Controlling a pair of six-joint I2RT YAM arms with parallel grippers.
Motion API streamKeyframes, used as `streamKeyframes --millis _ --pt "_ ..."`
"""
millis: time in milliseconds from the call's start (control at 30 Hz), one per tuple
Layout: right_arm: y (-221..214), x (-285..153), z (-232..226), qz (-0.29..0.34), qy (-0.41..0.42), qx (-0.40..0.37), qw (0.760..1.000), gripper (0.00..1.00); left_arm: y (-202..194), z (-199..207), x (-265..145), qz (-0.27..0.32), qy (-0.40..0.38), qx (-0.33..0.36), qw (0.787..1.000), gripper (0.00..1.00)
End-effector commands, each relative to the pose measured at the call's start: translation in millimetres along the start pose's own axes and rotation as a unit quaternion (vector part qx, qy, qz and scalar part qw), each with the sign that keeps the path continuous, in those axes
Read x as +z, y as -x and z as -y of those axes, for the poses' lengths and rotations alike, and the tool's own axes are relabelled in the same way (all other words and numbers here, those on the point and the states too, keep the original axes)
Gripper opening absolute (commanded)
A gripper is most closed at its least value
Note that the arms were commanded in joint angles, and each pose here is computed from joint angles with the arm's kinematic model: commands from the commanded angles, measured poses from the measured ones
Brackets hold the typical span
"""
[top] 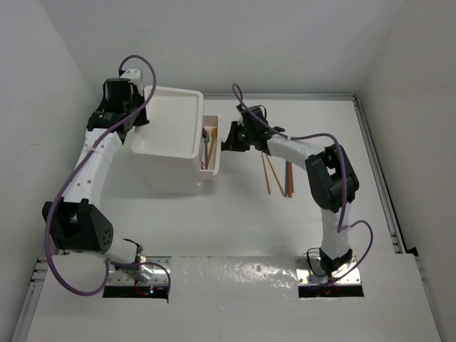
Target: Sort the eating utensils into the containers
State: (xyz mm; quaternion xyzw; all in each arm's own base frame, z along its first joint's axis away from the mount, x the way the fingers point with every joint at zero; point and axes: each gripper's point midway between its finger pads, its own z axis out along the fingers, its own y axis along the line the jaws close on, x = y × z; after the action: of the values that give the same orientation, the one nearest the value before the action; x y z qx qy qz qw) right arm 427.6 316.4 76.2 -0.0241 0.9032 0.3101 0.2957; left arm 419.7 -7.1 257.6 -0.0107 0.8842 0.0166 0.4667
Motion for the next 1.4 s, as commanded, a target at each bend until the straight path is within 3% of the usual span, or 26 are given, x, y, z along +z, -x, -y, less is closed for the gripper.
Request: streamKeyframes --millis 0,500,700,900,1133,1367 --pt "29 0 -45 0.041 0.054 -0.004 0.998 0.14 -39 18 25 -0.059 -0.020 0.003 0.998 0.05" --pt "13 30 -118 0.012 0.133 0.005 0.991 0.19 -51 20 24 -0.066 -0.022 0.001 0.998 0.02" --pt "11 15 -92 0.019 0.100 -0.009 0.995 0.27 -51 9 21 -0.061 0.002 0.000 0.998 0.00" --pt "21 -11 -46 0.040 0.091 0.048 0.994 0.41 -52 9 19 -0.061 0.007 -0.016 0.998 0.00" --pt "-1 -9 -34 0.008 0.132 0.090 0.987 0.49 -54 8 16 -0.064 0.011 -0.021 0.998 0.00" --pt "-13 3 -45 -0.002 0.235 0.138 0.962 0.54 -55 1 9 -0.065 0.027 -0.022 0.997 0.00"
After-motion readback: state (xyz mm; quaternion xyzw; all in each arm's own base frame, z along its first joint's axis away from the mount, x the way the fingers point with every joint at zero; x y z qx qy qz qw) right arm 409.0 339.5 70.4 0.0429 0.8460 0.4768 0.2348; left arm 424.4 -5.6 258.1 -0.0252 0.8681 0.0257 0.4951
